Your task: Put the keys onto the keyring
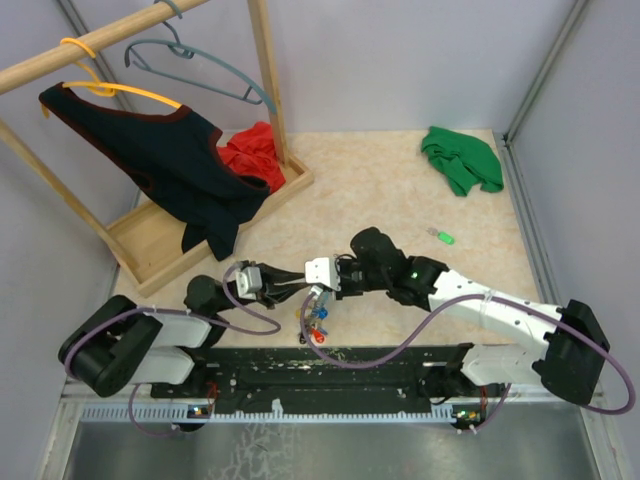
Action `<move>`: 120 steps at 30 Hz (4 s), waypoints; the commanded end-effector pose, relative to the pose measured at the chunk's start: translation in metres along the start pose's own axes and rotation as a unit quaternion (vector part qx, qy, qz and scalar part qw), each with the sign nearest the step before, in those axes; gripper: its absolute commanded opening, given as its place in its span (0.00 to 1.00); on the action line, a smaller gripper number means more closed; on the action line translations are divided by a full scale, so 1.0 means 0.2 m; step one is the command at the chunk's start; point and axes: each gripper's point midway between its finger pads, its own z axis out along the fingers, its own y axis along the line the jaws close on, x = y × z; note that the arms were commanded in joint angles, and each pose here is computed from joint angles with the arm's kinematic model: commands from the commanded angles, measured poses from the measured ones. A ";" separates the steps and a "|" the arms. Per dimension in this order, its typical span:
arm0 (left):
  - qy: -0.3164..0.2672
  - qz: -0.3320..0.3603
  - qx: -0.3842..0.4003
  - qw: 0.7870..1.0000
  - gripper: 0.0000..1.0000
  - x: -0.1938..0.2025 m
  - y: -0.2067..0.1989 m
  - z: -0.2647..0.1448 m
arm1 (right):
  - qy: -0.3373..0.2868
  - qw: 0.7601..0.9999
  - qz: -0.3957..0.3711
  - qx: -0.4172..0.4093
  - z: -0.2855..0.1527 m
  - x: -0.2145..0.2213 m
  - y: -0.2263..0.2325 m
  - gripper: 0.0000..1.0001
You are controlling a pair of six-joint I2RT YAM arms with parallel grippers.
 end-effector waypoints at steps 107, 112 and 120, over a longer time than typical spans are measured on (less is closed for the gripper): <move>0.090 0.000 0.041 0.995 0.40 0.05 0.04 0.10 | 0.036 0.998 -0.054 0.015 -0.02 -0.09 -0.07 0.00; 0.090 -0.019 0.080 0.993 0.40 0.05 -0.02 0.11 | 0.037 0.998 -0.056 0.013 -0.01 -0.10 -0.08 0.00; 0.102 -0.045 0.105 0.988 0.37 0.09 -0.03 0.15 | 0.033 0.998 -0.057 0.011 -0.01 -0.10 -0.07 0.00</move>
